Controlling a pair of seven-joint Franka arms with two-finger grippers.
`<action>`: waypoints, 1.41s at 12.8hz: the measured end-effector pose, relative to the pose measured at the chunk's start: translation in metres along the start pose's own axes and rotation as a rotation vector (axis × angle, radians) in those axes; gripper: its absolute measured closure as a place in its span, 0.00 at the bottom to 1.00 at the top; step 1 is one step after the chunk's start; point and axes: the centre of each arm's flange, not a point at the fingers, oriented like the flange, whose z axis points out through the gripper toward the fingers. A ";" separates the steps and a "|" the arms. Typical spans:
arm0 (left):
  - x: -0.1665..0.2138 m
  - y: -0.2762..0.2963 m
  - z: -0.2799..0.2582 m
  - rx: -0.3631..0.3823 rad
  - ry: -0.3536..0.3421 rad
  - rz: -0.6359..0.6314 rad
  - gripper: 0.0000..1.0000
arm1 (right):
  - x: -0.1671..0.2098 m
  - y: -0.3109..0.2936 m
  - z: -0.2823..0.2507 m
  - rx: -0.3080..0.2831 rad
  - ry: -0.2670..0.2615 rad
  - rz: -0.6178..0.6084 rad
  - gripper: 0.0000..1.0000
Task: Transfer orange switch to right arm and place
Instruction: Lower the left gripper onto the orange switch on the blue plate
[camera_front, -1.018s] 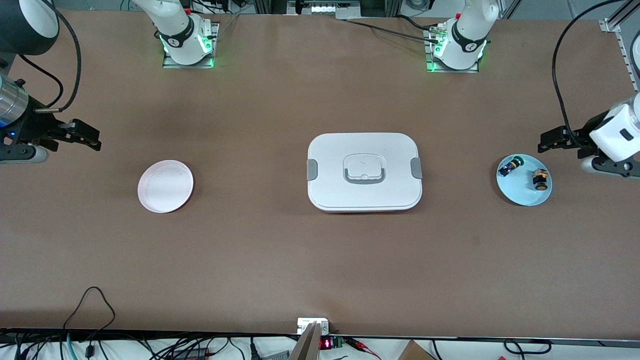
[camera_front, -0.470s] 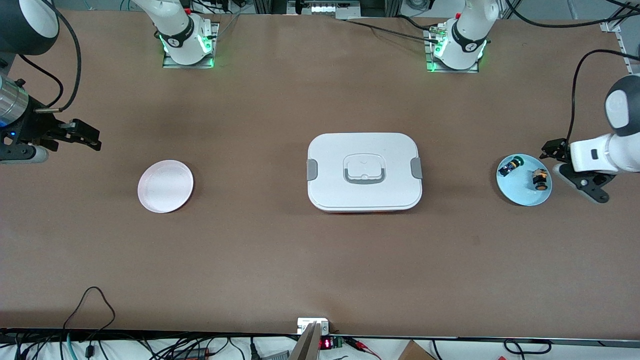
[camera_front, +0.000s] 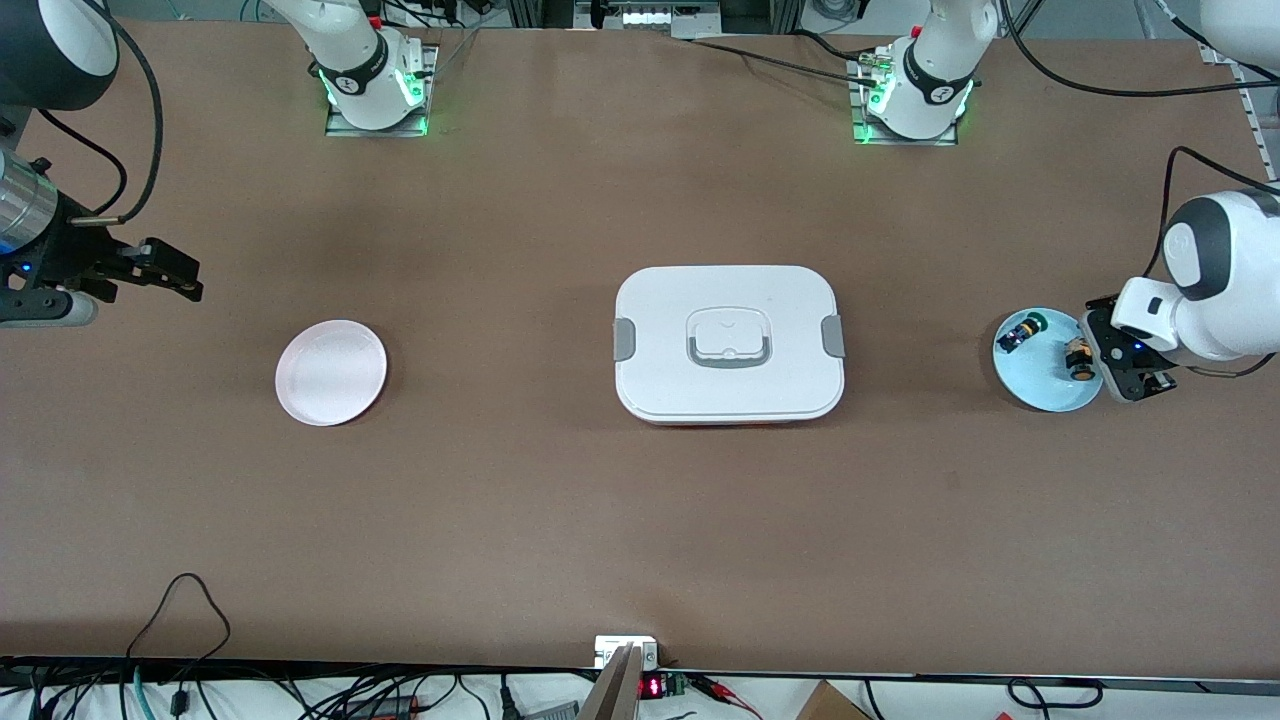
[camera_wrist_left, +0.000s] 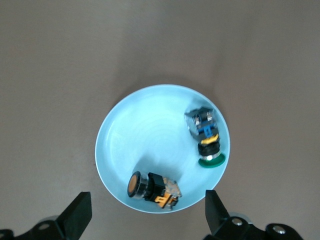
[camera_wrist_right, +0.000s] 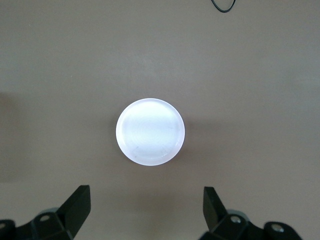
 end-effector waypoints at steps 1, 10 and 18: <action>-0.005 0.001 0.007 -0.003 0.002 0.064 0.00 | 0.000 0.000 0.000 0.000 0.000 0.000 0.00; -0.051 0.003 0.046 0.028 0.019 0.360 0.00 | 0.000 0.000 0.000 0.000 0.000 0.000 0.00; -0.059 0.002 0.079 0.027 0.083 0.327 0.00 | 0.003 -0.008 0.008 0.001 -0.015 -0.017 0.00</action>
